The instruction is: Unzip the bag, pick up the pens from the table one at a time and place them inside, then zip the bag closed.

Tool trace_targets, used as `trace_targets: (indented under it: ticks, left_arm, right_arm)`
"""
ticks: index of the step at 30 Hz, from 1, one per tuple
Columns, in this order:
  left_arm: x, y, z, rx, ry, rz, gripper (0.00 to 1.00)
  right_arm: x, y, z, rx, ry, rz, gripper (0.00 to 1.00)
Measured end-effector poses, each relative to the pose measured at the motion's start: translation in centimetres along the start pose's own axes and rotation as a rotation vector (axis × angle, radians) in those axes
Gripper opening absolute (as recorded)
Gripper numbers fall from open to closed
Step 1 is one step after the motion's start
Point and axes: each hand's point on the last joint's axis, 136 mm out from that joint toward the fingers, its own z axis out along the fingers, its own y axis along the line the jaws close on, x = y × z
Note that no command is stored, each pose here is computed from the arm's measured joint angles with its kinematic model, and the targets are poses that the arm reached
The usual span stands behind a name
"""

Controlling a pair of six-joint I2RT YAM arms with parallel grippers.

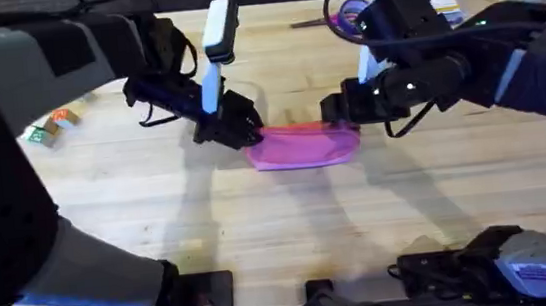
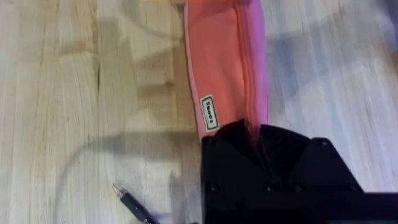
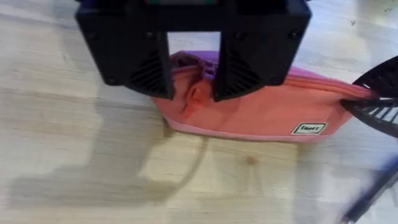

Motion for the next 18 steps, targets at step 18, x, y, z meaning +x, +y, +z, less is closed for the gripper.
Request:
trace_targets:
  ticks: [18]
  left_arm:
    - [0.00, -0.01, 0.00, 0.000, 0.000, -0.001, 0.042]
  right_arm:
    - [0.35, -0.29, -0.06, 0.012, 0.016, -0.003, 0.032]
